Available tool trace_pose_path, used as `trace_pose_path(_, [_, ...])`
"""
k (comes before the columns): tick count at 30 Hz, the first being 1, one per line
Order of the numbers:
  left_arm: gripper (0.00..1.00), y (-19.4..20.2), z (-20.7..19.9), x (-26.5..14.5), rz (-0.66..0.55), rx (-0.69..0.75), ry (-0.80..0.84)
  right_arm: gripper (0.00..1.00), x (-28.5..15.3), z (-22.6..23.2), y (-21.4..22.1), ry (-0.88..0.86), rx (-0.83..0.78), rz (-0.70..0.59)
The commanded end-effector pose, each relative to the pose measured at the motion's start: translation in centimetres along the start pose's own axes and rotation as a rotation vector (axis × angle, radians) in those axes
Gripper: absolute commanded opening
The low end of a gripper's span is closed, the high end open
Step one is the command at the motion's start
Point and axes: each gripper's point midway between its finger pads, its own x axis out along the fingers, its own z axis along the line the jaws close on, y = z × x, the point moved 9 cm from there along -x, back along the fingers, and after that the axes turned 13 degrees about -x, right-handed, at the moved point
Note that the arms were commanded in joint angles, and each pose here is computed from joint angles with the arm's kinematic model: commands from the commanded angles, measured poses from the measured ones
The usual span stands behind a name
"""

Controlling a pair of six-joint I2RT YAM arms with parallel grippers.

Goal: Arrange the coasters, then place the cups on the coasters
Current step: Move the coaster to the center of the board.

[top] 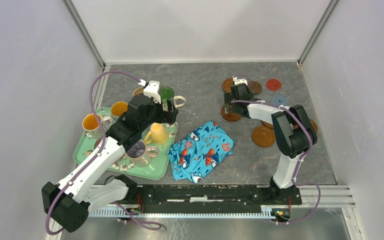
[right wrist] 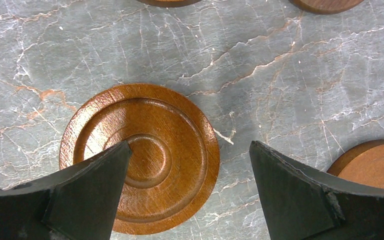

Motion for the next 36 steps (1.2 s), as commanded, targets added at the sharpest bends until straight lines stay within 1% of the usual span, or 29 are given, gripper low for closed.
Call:
trace_pose_path(1, [1.0,-0.3,0.2,0.1,-0.019,0.051,-0.005,0.98,1.0,-0.4,2.6,0.022,-0.043,0.107])
trace_pose_path(5, [1.0,-0.3,0.2,0.1,-0.018,0.051,-0.002,0.98,0.8,-0.5,2.1,0.023,-0.041,0.105])
trace_pose_path(9, [1.0,-0.4,0.0,0.0,-0.022,0.048,0.009,0.98,-0.1,-0.7,0.5,0.003,-0.021,0.062])
trace_pose_path(14, [1.0,-0.6,-0.2,-0.2,-0.024,0.041,0.031,0.98,-2.8,-1.7,-2.5,-0.007,0.012,-0.012])
trace_pose_path(17, [1.0,-0.7,-0.7,-0.4,-0.021,0.026,0.067,0.98,-4.6,-2.8,-2.7,-0.016,0.046,-0.039])
trace_pose_path(20, [1.0,-0.9,-1.2,-0.7,-0.013,0.006,0.11,0.98,-6.2,-4.0,-2.2,0.004,0.065,-0.05])
trace_pose_path(23, [1.0,-1.2,-1.4,-1.3,-0.033,-0.003,0.127,0.98,-7.7,-4.9,-1.0,0.022,0.083,-0.046])
trace_pose_path(27, [1.0,-0.9,-1.8,-1.3,-0.009,-0.015,0.171,0.98,-9.0,-6.1,1.5,0.072,0.116,-0.033])
trace_pose_path(32, [1.0,-0.9,-2.3,-0.9,0.023,-0.026,0.21,0.98,-8.6,-8.5,5.3,0.147,0.211,0.058])
trace_pose_path(36, [1.0,-1.4,-2.9,-1.0,0.023,-0.05,0.233,0.98,-8.4,-10.1,7.1,0.219,0.281,0.088])
